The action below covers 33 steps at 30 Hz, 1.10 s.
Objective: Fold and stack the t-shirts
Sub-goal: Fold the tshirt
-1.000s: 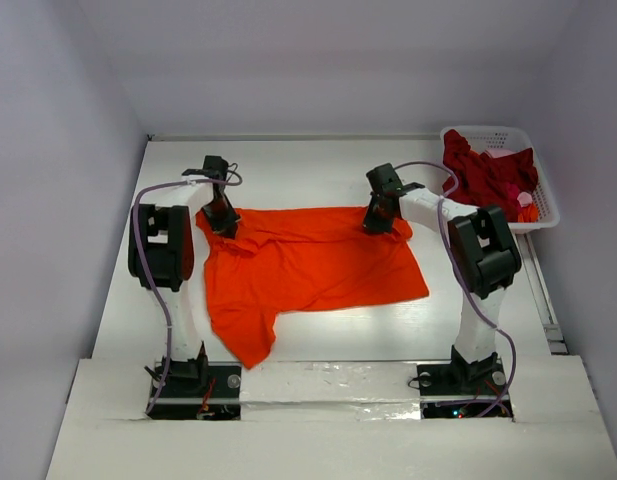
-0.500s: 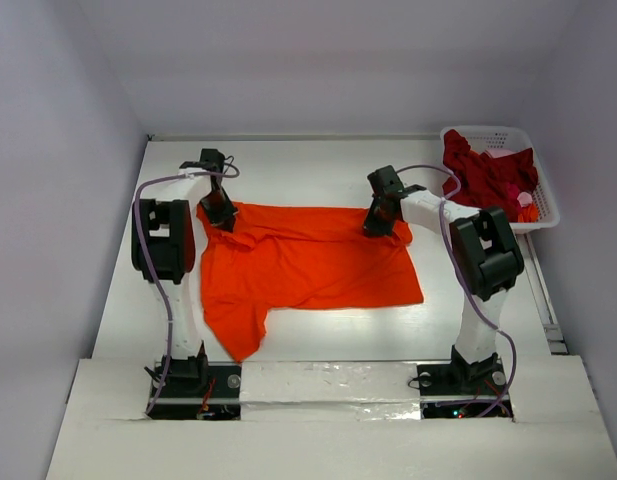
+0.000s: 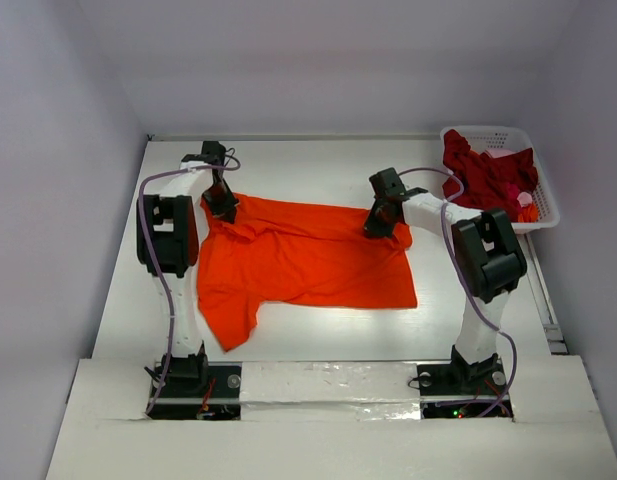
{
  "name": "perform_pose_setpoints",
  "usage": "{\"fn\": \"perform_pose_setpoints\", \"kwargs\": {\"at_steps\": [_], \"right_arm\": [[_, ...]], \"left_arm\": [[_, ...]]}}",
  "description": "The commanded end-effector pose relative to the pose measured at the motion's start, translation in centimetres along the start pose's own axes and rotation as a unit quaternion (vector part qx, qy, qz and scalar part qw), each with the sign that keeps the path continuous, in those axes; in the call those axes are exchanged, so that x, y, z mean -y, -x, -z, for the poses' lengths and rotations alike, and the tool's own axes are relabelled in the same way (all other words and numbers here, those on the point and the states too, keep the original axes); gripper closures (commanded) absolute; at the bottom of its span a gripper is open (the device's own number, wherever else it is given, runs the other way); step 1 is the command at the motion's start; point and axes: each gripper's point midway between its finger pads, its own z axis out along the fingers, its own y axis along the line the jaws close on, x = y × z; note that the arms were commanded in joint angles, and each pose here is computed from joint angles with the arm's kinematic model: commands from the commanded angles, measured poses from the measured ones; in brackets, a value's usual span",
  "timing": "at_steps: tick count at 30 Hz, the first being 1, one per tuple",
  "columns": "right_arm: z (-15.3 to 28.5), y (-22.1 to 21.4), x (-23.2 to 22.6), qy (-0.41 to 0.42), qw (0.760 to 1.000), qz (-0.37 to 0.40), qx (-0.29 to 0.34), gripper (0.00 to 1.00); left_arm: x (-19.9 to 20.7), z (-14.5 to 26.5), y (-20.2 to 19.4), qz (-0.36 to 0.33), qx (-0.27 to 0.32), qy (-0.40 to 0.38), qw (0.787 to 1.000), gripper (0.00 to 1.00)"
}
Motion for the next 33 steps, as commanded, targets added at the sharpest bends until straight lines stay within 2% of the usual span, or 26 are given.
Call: {"fn": "perform_pose_setpoints", "kwargs": {"at_steps": [1, 8, 14, 25, 33], "right_arm": [[-0.5, -2.0, 3.1, -0.049, 0.998, -0.001, -0.029, 1.00], [-0.3, -1.3, 2.7, -0.047, 0.999, 0.003, -0.021, 1.00], [0.2, -0.4, 2.2, -0.046, 0.999, 0.008, -0.007, 1.00], [0.8, 0.5, 2.2, -0.046, 0.999, 0.006, 0.004, 1.00], [2.0, 1.7, 1.9, -0.046, 0.999, 0.014, 0.024, 1.00]], "left_arm": [[-0.7, -3.8, 0.1, 0.000, -0.002, 0.022, 1.000, 1.00], [-0.5, -3.5, 0.7, 0.001, 0.006, 0.022, 1.000, 1.00], [-0.9, -1.6, 1.5, 0.001, 0.029, 0.030, 0.999, 1.00], [-0.2, 4.8, 3.7, 0.006, 0.087, 0.011, 0.996, 1.00], [-0.2, 11.5, 5.5, 0.013, 0.160, -0.008, 0.987, 1.00]]}}
